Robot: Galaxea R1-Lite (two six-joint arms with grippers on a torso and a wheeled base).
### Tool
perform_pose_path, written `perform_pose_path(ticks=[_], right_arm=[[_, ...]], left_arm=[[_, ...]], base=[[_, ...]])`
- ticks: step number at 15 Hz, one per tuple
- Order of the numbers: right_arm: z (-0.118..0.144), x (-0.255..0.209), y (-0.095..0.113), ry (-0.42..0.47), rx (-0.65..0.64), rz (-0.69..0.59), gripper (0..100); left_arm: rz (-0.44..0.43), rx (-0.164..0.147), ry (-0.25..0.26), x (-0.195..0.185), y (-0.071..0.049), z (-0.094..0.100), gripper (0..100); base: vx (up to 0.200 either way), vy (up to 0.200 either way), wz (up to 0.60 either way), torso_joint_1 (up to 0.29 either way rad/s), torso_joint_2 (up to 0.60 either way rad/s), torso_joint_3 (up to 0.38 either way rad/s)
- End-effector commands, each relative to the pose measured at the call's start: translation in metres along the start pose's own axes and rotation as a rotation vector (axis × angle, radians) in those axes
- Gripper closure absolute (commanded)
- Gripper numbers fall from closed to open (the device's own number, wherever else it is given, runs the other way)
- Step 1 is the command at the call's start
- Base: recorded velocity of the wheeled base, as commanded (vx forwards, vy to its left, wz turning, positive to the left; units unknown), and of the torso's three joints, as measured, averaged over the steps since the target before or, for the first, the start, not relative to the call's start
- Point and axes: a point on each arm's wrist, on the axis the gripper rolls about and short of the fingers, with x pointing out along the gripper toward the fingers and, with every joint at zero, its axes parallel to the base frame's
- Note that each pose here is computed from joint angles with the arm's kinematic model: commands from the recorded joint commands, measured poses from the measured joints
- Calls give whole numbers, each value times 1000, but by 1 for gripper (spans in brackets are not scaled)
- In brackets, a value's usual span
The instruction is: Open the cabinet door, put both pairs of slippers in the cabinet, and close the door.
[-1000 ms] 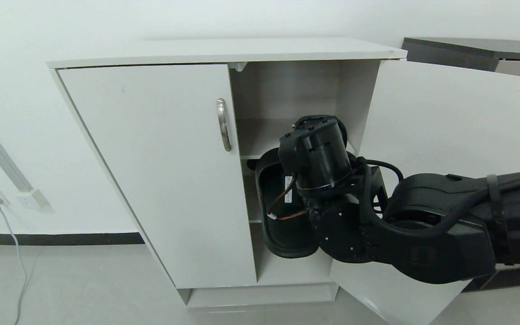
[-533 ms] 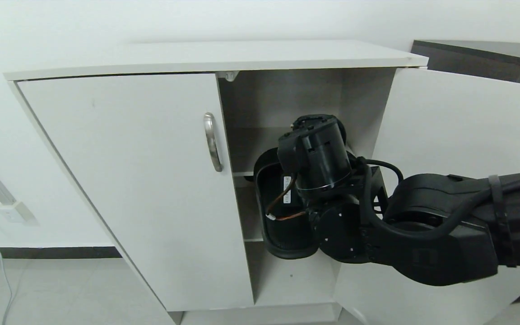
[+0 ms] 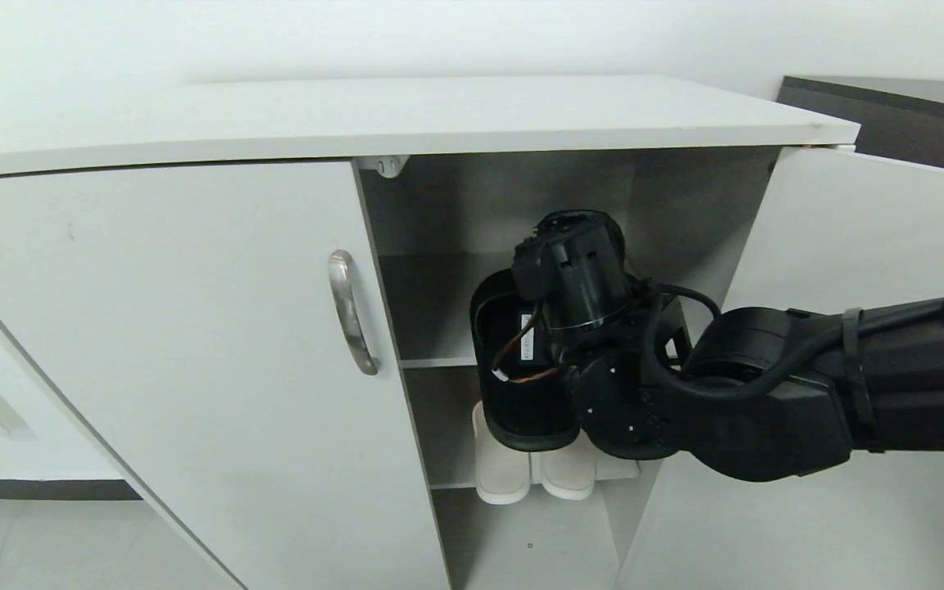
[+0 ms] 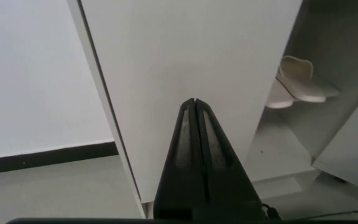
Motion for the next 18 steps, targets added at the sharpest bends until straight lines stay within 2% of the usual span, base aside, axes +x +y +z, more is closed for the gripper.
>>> perform_pose_path(ticks=[1, 3, 7, 11, 18], right_arm=[[1, 10, 1, 5, -9, 10, 100], [10, 23, 3, -17, -5, 3, 100], [12, 43, 12, -38, -14, -11, 100], [24, 54, 12, -59, -6, -25, 100], [22, 67, 16, -54, -5, -37, 100]], left_arm=[[2, -1, 1, 0, 0, 0, 100], [2, -1, 1, 0, 0, 0, 100], [2, -4, 1, 0, 0, 0, 100], [2, -2, 1, 0, 0, 0, 100], [2, -4, 1, 0, 0, 0, 100]], base=[[0, 0, 0, 0, 0, 0], [0, 0, 0, 0, 0, 0], [0, 0, 0, 0, 0, 0], [0, 0, 0, 0, 0, 0], [0, 0, 0, 0, 0, 0]])
